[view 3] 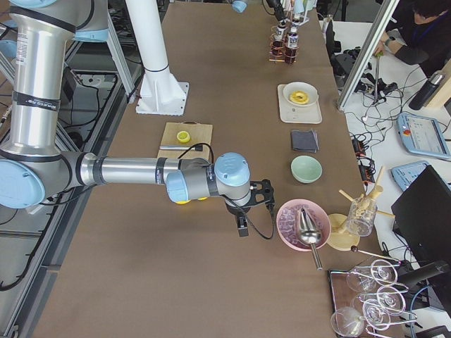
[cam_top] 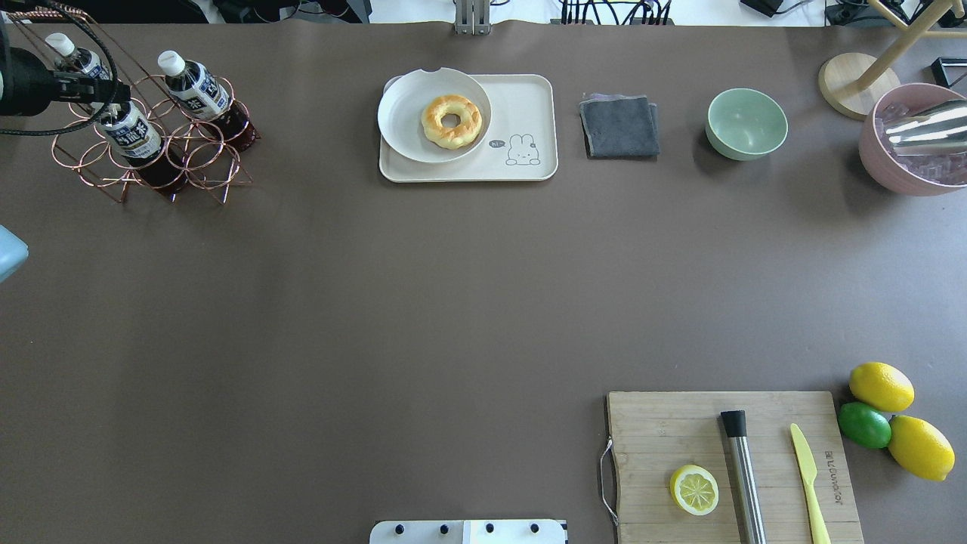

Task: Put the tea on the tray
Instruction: 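Reach the left gripper into the copper rack and grasp a dark tea bottle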

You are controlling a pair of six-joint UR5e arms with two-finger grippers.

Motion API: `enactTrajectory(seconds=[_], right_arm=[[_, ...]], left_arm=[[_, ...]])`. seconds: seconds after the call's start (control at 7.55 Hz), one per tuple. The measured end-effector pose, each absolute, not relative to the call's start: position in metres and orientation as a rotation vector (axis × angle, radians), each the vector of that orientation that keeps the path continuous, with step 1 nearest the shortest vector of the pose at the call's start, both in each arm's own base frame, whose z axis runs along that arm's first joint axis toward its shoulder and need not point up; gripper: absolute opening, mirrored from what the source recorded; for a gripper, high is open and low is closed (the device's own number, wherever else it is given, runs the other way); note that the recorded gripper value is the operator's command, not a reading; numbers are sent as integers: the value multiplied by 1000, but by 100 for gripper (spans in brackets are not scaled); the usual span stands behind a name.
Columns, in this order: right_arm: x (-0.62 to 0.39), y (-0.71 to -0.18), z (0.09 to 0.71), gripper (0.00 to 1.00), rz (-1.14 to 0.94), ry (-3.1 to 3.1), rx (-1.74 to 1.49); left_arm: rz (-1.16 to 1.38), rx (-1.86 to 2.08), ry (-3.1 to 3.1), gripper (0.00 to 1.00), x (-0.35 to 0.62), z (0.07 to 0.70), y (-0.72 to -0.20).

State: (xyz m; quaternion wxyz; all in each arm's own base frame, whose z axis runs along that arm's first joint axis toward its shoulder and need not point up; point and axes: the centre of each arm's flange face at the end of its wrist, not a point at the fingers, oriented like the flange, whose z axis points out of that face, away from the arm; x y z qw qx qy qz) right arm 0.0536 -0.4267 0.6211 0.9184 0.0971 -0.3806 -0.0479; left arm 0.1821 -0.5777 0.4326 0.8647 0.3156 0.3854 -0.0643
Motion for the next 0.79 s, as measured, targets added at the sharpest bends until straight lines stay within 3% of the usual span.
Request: enactTrajectory(seconds=[0.79], right_arm=[[53, -427, 621, 100, -99, -787, 200]], left_arm=[[-91, 672, 792, 63, 182, 437, -575]])
